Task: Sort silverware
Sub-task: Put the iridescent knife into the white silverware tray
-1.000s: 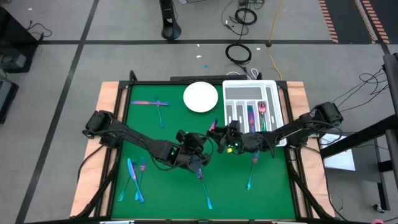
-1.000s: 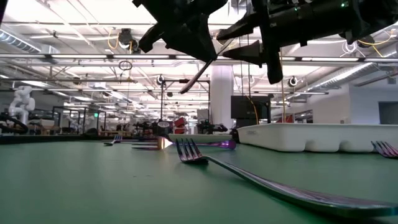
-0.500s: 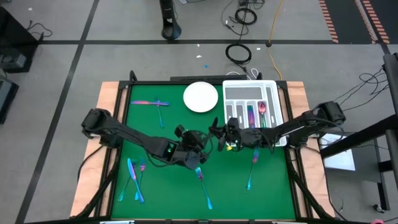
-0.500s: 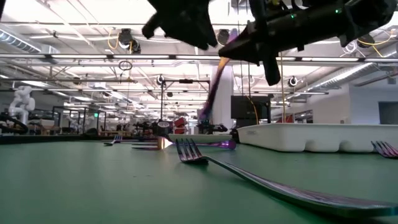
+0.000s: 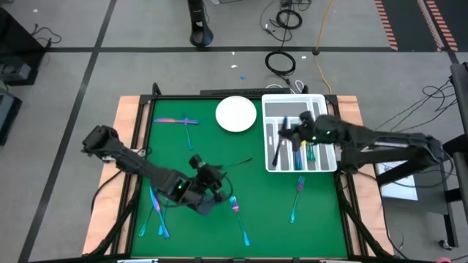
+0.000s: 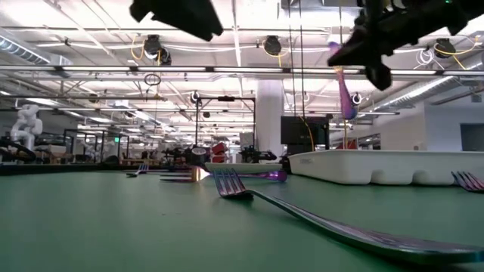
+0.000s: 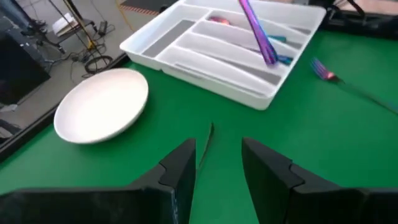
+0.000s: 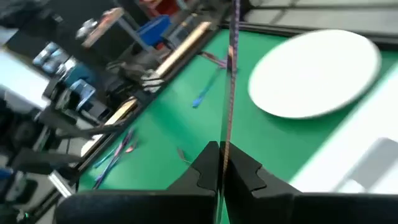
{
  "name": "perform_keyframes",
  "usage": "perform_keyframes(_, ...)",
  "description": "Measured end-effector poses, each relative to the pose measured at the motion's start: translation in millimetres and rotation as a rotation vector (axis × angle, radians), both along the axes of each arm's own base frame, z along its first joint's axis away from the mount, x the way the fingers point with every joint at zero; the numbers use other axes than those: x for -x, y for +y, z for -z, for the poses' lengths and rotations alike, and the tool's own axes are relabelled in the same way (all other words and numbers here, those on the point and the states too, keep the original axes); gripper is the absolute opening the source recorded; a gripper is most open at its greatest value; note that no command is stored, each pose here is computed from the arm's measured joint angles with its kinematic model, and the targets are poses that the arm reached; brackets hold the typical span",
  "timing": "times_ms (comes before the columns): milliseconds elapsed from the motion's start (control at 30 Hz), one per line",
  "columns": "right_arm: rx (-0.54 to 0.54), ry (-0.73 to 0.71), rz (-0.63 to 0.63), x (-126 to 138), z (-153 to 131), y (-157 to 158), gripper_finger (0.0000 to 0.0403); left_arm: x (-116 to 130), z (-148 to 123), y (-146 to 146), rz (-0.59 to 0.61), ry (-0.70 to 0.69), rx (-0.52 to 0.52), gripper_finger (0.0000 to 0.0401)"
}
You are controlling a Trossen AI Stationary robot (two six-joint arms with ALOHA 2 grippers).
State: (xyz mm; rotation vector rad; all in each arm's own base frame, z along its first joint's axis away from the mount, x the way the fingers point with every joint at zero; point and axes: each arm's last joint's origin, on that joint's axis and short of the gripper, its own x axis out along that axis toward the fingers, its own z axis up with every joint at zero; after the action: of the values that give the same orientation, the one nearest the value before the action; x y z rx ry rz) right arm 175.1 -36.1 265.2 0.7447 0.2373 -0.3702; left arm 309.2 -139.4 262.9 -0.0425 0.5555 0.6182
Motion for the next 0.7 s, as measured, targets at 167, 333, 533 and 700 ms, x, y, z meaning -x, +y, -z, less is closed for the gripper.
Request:
perform_keyframes(167,-0.115,0.086,0.061,31,4,-15,0.0,14,28,-5,-0.051,-0.026,0.001,0.0132)
perform_keyframes(333,-0.222,0.248,0.096,40,21,-30,0.0,18,52,-11,-0.01,-0.087,0.037,0.0132)
perform_keyframes(533,-0.331,0.293,0.054,37,35,-51,0.0,11,64,-24,0.318,-0.089,0.039,0.0132)
perform_keyframes(700,-0.387,0.335,0.05,40,46,-68,0.0,5,58,-28,0.466,-0.148,0.004,0.0132)
